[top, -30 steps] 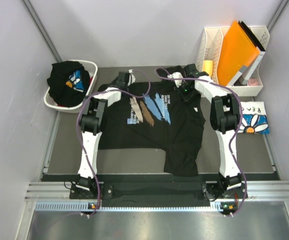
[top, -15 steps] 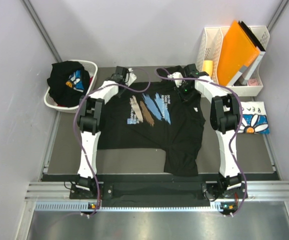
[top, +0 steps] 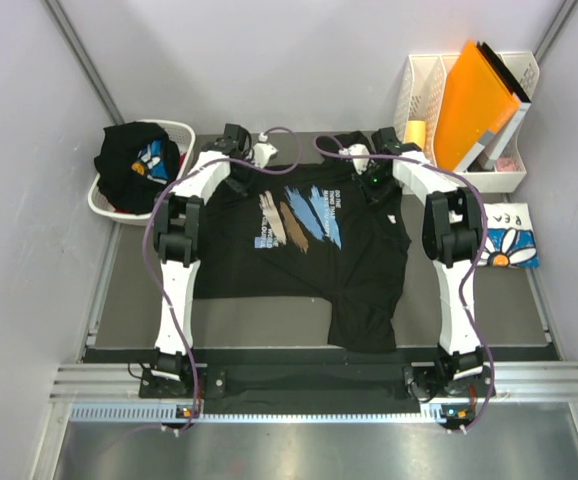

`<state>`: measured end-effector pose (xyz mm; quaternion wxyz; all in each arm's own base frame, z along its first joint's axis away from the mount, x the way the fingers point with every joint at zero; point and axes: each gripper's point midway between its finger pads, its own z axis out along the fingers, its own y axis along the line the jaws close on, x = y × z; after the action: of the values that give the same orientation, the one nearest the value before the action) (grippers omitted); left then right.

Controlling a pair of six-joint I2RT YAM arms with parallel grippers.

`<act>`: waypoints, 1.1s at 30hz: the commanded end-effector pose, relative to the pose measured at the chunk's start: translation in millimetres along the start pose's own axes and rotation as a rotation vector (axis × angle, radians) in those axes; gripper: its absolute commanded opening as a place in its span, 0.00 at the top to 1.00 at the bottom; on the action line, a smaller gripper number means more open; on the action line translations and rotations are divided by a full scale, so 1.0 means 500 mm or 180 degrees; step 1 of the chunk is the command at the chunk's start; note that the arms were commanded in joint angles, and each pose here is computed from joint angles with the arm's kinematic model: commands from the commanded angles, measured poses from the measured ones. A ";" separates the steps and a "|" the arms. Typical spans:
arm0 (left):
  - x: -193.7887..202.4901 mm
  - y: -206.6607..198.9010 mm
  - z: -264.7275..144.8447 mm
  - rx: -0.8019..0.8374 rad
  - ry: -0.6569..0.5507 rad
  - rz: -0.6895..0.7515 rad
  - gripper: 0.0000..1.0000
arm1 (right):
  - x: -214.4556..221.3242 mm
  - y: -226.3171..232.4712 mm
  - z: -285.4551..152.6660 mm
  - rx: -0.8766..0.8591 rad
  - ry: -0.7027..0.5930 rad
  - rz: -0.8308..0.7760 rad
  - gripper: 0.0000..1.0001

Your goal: Fold and stack the t-shirts

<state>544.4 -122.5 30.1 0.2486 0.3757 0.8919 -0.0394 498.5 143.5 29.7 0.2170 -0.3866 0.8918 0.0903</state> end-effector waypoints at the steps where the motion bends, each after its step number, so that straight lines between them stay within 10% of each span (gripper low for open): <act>1: 0.070 -0.076 0.032 0.0456 0.0373 -0.0306 1.00 | -0.018 -0.024 -0.061 0.0144 -0.0117 0.0043 1.00; 10: -0.112 0.119 -0.139 -0.1279 -0.0884 -0.0241 1.00 | -0.016 -0.022 -0.060 0.0135 -0.0112 0.0075 1.00; 19: -0.158 0.243 -0.219 -0.2234 -0.0922 0.0010 0.39 | -0.022 -0.020 -0.052 0.0111 -0.0129 0.0094 1.00; 29: -0.021 0.194 -0.031 -0.1429 -0.0031 0.0326 0.46 | -0.011 -0.030 -0.059 0.0209 -0.0066 0.0010 1.00; 33: 0.019 0.183 -0.008 -0.1122 0.0101 0.0222 0.66 | -0.001 -0.026 -0.059 0.0203 -0.0036 0.0016 1.00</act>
<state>609.9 -53.4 48.2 0.3294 0.3462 0.8611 0.1738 497.8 136.5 29.1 0.2142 -0.3778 0.8971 0.0807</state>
